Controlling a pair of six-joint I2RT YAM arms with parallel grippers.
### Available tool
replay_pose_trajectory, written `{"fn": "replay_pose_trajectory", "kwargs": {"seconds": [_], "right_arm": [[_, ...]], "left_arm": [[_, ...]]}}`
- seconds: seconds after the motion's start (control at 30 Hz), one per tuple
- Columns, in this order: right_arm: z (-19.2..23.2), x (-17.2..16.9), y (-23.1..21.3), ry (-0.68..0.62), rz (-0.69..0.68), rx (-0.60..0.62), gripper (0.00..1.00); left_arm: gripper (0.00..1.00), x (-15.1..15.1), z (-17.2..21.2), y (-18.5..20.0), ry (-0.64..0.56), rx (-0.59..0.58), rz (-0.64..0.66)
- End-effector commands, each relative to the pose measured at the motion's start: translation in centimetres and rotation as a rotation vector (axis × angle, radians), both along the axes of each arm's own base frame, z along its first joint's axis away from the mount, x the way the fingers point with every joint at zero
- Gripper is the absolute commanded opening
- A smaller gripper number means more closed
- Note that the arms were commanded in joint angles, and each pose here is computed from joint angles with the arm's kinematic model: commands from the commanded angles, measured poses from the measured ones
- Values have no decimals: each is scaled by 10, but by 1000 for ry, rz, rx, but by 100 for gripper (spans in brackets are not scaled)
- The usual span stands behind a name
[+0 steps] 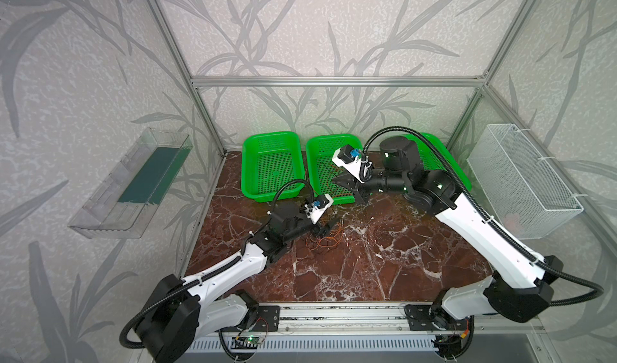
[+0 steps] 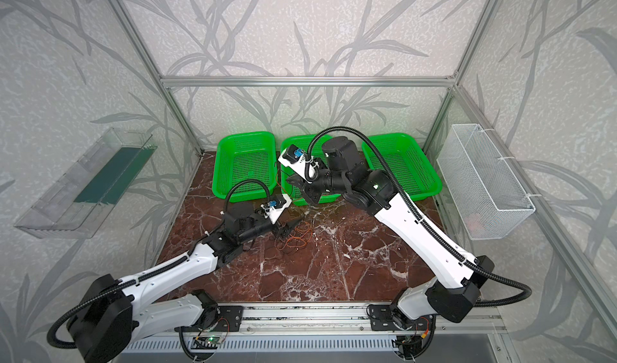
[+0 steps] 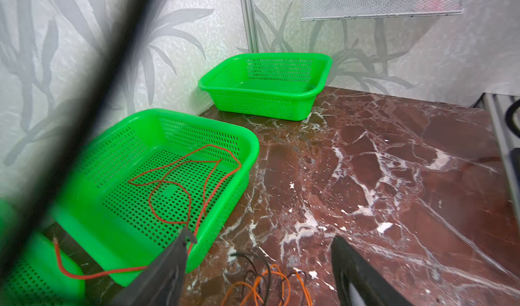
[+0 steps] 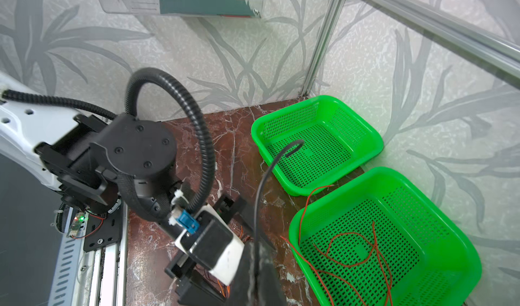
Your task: Untangle the cables
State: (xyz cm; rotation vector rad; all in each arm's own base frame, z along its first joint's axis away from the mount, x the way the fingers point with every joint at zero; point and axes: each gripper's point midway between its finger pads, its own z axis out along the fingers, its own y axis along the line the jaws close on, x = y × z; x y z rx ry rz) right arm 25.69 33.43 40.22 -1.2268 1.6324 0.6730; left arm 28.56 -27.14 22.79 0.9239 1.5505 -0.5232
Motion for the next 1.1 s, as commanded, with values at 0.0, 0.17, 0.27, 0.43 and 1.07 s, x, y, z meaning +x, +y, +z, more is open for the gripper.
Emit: {"fn": "replay_pose_trajectory", "kwargs": {"seconds": [0.0,0.17,0.27,0.43,1.07], "right_arm": [[4,0,-7,18,-4,3,0],[35,25,-35,-16,-128,107,0],[60,42,-64,-92,-237,147,0],[43,56,-91,-111,-287,119,0],[-53,58,-82,-10,-259,366,99]], "left_arm": [[73,18,61,-7,-170,-83,58],[27,18,70,-21,-176,-66,5],[1,8,86,-27,-181,-72,-55],[0,-1,146,-38,-233,-70,-114],[0,-2,254,-84,-282,-157,-204]]}}
